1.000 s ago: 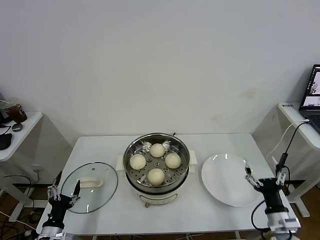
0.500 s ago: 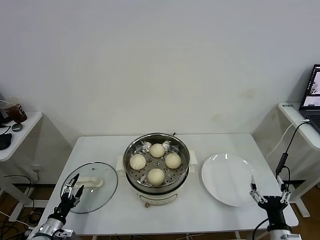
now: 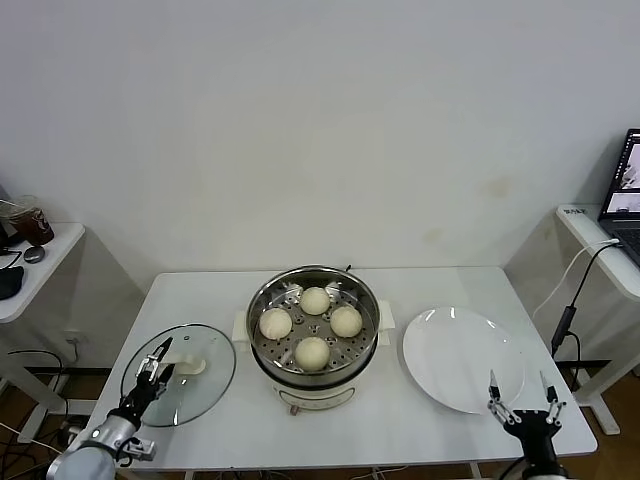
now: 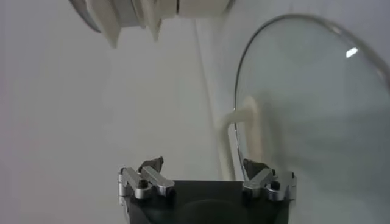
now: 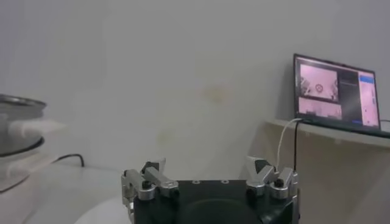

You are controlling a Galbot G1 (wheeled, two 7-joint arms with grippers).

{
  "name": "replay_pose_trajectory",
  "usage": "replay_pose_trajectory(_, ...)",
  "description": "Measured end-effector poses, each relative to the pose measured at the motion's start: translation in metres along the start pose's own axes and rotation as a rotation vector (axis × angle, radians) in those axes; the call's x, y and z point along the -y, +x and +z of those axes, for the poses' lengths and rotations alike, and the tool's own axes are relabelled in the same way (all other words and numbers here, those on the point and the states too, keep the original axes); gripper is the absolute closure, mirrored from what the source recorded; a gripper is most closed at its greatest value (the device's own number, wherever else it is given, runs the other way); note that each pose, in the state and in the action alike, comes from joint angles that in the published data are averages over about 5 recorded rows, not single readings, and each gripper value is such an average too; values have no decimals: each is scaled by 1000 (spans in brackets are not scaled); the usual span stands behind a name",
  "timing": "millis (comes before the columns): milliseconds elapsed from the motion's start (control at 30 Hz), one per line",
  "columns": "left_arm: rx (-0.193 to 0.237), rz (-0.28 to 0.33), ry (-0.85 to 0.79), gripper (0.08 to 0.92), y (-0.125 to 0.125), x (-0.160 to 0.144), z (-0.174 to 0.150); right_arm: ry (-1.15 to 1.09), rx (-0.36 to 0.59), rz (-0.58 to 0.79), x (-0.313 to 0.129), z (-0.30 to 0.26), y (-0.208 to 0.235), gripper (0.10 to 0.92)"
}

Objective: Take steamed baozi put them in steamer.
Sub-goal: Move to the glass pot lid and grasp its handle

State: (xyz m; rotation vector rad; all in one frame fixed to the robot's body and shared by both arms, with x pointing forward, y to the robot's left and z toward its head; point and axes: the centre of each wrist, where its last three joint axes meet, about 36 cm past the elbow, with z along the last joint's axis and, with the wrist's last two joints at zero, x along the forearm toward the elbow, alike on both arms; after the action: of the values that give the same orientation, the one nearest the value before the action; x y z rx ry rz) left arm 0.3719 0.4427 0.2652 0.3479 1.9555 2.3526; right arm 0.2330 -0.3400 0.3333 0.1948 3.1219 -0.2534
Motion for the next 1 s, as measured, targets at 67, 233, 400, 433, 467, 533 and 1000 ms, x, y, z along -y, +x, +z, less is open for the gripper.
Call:
replay_pose_trajectory(67,1,5,-3,206,-6,1,1,-1,-8,-7,-2,1,1,200)
replay_pose_trajectory(233,-6,19,-3,336,-19,4,5,-1,-23,-19,-5,3,1,200)
replay_pose_trajectory(400,-13,34,4,484,-24,6,7,-2,-32,-27,-7,5,2,200)
replay_pose_trajectory(433,-15,36,7,510,-24,7,7,-2,-34,-28,-8,5,2,200)
replay_pose_trajectory(467,-17,37,9,544,-24,7,8,-3,-36,-31,-8,5,2,200)
replay_pose_trajectory(533,-21,39,14,596,-24,9,8,-3,-41,-36,-10,6,3,200)
replay_pose_trajectory(1000,-95,-36,26,820,-12,1,4,-5,-83,-94,-24,11,8,200)
